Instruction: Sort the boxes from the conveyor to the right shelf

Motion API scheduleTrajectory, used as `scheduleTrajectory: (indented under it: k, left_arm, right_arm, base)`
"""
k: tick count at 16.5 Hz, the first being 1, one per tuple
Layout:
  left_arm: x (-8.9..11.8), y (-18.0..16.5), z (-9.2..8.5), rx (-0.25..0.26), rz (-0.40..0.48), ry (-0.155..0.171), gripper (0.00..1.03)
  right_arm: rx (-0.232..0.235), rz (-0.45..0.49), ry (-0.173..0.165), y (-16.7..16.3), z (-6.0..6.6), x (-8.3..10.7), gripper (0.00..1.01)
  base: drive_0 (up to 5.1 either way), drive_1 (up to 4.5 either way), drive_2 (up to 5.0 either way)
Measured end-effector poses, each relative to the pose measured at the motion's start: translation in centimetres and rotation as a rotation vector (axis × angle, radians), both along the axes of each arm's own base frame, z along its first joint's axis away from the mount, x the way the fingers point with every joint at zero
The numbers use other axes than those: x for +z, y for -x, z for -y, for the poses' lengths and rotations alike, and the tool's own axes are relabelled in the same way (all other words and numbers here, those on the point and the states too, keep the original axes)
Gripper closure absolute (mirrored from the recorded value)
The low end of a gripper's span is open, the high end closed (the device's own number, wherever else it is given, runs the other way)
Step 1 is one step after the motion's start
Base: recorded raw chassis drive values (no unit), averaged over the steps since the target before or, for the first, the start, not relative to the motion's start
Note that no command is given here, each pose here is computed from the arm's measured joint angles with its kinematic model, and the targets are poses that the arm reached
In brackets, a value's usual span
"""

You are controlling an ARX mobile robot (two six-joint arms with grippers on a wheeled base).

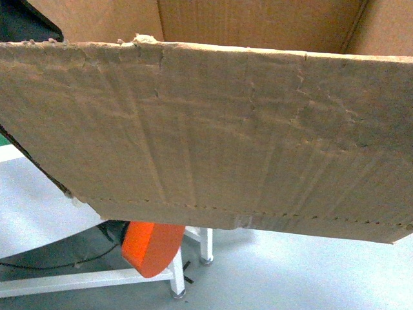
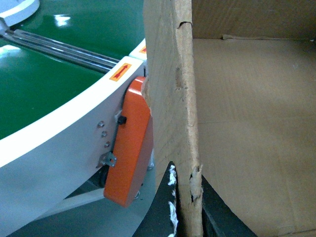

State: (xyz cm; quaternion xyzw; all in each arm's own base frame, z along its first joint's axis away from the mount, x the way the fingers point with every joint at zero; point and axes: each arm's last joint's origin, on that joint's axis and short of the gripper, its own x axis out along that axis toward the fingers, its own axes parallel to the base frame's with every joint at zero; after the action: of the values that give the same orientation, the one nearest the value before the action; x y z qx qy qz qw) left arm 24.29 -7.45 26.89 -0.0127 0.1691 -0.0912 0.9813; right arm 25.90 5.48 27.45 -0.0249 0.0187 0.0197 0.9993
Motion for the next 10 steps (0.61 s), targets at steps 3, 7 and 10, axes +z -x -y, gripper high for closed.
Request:
scheduleTrajectory:
  k: [3,7,10]
  left_arm:
    - [0.0,0.0,0.0,0.0,0.0,0.0,1.0]
    - [0.0,0.0,0.0,0.0,0.0,0.0,1.01]
    - [0.0,0.0,0.0,0.0,0.0,0.0,1.01]
  right_arm:
    - [0.0,0.0,0.0,0.0,0.0,0.0,0.99]
    - [0.0,0.0,0.0,0.0,0.0,0.0,0.99]
    - [0.0,0.0,0.0,0.0,0.0,0.0,0.99]
  base:
    - [-1.6,-1.55,-1.6]
    - [-1.7,-1.69,-1.7]
    - [-1.6,-1.61,-1.6]
